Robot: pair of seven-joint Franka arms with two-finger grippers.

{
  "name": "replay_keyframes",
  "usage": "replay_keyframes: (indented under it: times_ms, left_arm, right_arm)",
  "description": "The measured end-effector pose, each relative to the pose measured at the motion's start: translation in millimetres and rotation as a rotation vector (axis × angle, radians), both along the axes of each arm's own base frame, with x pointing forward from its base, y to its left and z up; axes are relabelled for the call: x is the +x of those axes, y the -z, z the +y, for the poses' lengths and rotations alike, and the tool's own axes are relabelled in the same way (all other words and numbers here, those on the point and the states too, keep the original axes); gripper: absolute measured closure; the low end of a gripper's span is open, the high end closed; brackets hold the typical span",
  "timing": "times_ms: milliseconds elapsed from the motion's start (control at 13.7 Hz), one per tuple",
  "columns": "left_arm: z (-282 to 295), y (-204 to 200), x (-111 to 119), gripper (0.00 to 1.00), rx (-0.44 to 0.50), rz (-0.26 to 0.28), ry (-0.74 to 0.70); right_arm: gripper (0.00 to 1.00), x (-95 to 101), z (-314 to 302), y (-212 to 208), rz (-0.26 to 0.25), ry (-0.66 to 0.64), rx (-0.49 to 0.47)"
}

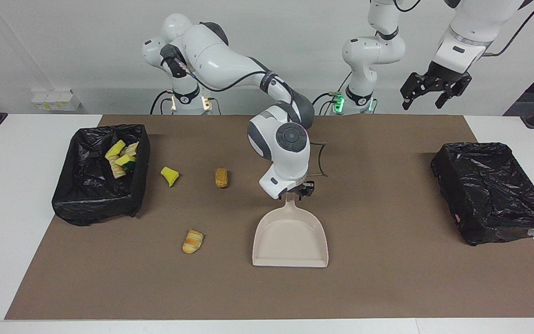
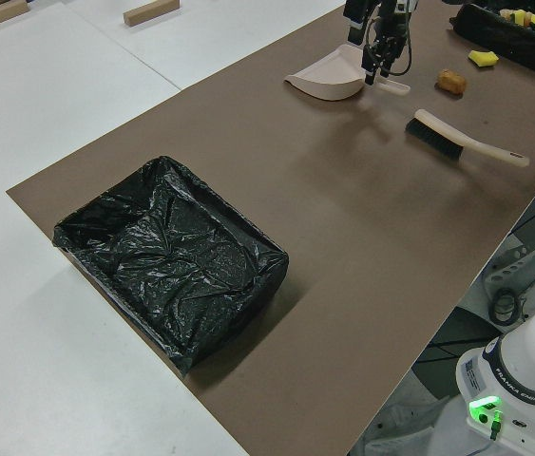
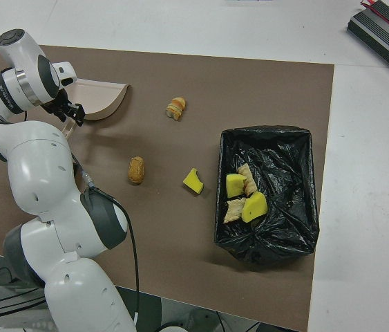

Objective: Sweep and dump trash in bin
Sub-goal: 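Carry the empty dustpan with the right gripper back toward the table center, then set the dustpan down near the brush and withdraw the right gripper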

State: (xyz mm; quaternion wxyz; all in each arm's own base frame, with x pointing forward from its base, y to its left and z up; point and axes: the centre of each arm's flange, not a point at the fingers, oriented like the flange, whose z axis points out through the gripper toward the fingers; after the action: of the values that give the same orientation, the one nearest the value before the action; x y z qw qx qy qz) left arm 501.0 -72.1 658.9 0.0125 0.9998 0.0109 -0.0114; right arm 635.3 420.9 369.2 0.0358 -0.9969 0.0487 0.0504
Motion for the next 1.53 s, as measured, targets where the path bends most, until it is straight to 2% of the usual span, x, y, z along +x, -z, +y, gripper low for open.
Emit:
replay_keyframes:
  times_ms: [73, 292, 365, 511, 584, 657, 730, 876, 1022, 1168, 1314, 1460, 1533]
  left_arm:
    - [0.0, 0.0, 0.0, 0.00, 0.000, 0.000, 0.000]
    - [0.0, 0.0, 0.0, 0.00, 0.000, 0.000, 0.000]
    - [-0.2, 0.0, 0.0, 0.00, 0.000, 0.000, 0.000]
    - [-1.6, 0.2, -0.3, 0.00, 0.000, 0.001, 0.003]
    - [-2.7, 0.3, -0.5, 0.00, 0.000, 0.002, 0.005]
    - [-3.6, 0.3, -0.6, 0.00, 0.001, 0.002, 0.007]
    - [-4.1, 0.3, -0.7, 0.00, 0.001, 0.002, 0.008]
    - [-4.4, 0.3, -0.7, 0.00, 0.001, 0.001, 0.009]
    - [-5.2, 0.2, -0.6, 0.00, 0.000, 0.000, 0.010]
    - [-5.8, 0.0, 0.0, 0.00, -0.001, -0.005, 0.011]
    - [-6.1, -0.1, 1.3, 0.00, -0.002, -0.012, 0.011]
    - [-8.1, 0.4, 2.0, 0.00, -0.004, -0.014, 0.014]
    - [-10.2, 0.4, 2.7, 0.00, -0.005, -0.019, 0.017]
  right_arm:
    - [0.24, 0.5, -1.6, -11.3, -0.014, 0.002, 0.007]
    - [0.20, -4.4, -9.5, -53.2, -0.044, 0.005, 0.015]
    - [0.15, -9.4, -13.1, -66.2, -0.048, 0.004, 0.011]
    - [0.11, -22.0, -24.4, -90.8, -0.054, 0.005, 0.000]
    - [0.04, -33.1, -28.7, -104.4, -0.057, 0.013, -0.007]
    - [0.04, -47.4, -30.1, -114.9, -0.053, 0.029, -0.015]
    - [0.00, -65.4, -27.5, -120.7, -0.032, 0.046, -0.013]
    - [0.00, -104.0, -16.7, -117.6, 0.032, 0.068, -0.011]
    - [0.00, -148.7, -5.0, -100.5, 0.075, 0.046, -0.029]
    - [0.00, -201.6, 2.5, -74.8, 0.079, 0.031, -0.029]
    - [0.00, -262.5, 3.4, -43.2, 0.079, 0.022, -0.061]
    - [0.00, -307.7, 5.7, -18.4, 0.088, 0.014, -0.100]
    - [0.00, -323.8, 7.7, -5.3, 0.081, 0.012, -0.104]
